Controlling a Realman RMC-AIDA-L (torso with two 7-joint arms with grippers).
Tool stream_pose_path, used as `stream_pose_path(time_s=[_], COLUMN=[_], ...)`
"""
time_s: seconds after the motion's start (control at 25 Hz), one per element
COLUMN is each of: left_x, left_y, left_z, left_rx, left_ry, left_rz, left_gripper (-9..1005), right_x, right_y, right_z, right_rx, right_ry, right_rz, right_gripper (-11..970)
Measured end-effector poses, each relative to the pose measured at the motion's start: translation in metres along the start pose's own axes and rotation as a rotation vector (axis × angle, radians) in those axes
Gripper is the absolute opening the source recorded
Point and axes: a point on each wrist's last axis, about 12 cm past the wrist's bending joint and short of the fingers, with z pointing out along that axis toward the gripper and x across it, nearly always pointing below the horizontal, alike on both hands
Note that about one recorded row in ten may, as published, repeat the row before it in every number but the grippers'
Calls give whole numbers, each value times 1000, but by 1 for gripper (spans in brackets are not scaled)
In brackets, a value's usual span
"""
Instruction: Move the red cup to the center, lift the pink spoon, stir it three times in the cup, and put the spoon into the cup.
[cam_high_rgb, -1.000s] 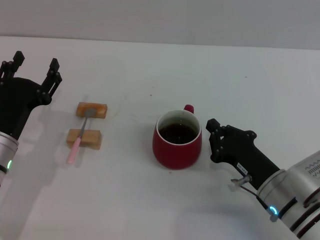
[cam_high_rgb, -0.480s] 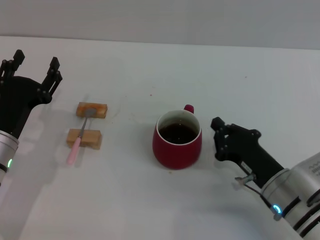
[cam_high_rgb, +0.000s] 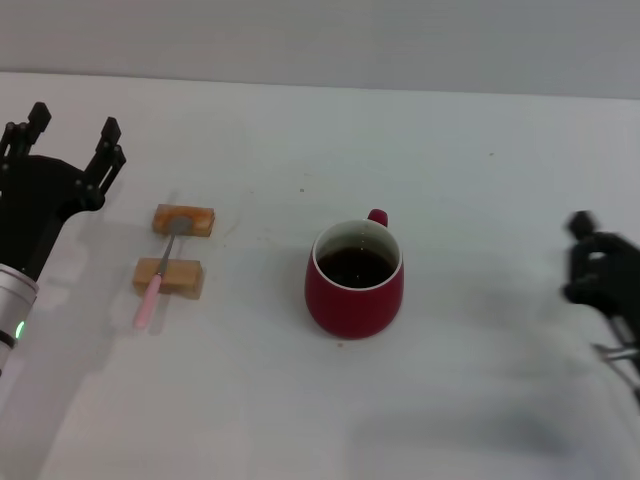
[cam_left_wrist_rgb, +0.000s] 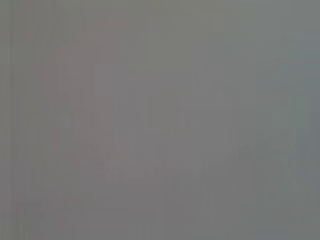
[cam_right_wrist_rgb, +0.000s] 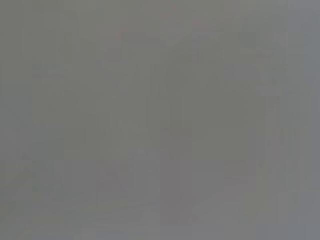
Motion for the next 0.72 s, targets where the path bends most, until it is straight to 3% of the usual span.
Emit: stream_pose_path(time_s=[0.32,0.44,0.72], left_x=[8,12,15], left_y=[-7,-12,-18], left_z=[-23,-33,-60], left_rx=[29,53,73], left_ry=[39,60,63], left_rz=[-6,-8,-18], left_gripper=[774,774,774], right_x=[-17,-23,-24], right_y=[-48,-56,-62], right_z=[-46,-56,-59], right_rx=[281,362,386], right_ry=[-151,-190,-189], right_rz=[-100,-187,-211], right_gripper=[-1,-1,-1])
